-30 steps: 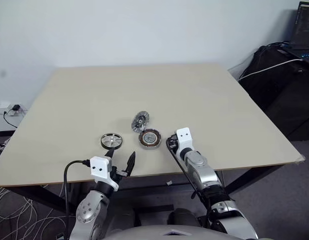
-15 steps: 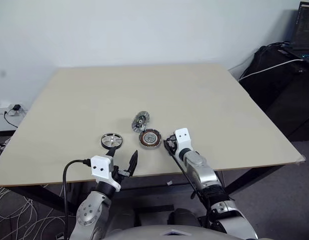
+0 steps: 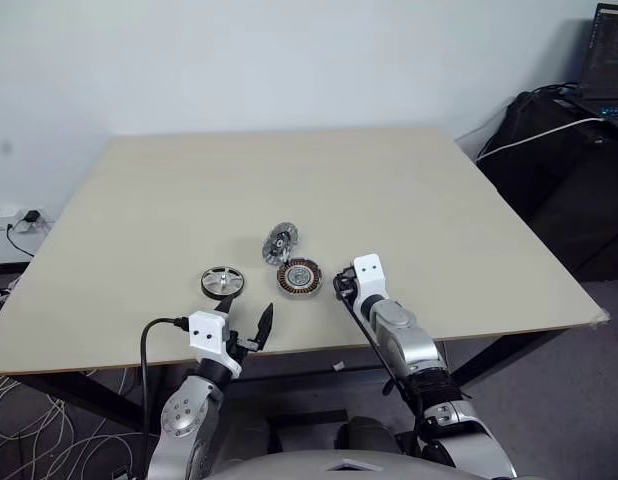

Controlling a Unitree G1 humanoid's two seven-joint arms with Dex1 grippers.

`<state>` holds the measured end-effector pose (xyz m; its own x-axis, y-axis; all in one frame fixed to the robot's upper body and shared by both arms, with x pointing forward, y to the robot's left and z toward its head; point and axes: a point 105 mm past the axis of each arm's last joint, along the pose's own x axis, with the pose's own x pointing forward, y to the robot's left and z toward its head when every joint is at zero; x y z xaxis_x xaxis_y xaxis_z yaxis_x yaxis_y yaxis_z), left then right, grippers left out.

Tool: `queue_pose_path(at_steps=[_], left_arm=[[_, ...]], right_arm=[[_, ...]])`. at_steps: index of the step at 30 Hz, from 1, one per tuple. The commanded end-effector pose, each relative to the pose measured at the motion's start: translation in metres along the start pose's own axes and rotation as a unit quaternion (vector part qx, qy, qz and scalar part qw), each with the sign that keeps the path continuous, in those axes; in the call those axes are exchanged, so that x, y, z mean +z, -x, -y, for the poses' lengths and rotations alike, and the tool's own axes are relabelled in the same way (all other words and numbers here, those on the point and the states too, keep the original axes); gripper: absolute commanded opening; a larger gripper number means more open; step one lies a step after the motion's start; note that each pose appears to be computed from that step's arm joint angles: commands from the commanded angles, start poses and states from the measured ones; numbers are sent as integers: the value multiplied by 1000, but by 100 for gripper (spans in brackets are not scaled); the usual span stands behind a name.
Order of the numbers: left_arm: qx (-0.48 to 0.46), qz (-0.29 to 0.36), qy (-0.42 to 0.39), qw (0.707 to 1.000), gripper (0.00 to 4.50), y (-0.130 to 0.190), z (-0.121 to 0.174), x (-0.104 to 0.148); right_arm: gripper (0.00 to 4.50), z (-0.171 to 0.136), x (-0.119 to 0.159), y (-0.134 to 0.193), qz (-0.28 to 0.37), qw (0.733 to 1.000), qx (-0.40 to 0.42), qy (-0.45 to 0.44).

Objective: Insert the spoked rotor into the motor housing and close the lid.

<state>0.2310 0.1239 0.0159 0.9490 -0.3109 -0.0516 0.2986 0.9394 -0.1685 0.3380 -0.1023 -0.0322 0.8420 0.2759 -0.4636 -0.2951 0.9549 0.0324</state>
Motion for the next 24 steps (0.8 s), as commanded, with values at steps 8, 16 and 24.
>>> queue_pose_path(at_steps=[8,16,24], left_arm=[[-3,22,-1,1000,450,0,-17,4],[-6,29,-1,1000,450,2,-17,10],[-5,41,-3,999,450,7,-8,30]], right_arm=[[69,-9,53,7,93,996,10,9],[69,-42,88,10,133,989,65,26],[69,-73,69,-1,90,988,111,59]])
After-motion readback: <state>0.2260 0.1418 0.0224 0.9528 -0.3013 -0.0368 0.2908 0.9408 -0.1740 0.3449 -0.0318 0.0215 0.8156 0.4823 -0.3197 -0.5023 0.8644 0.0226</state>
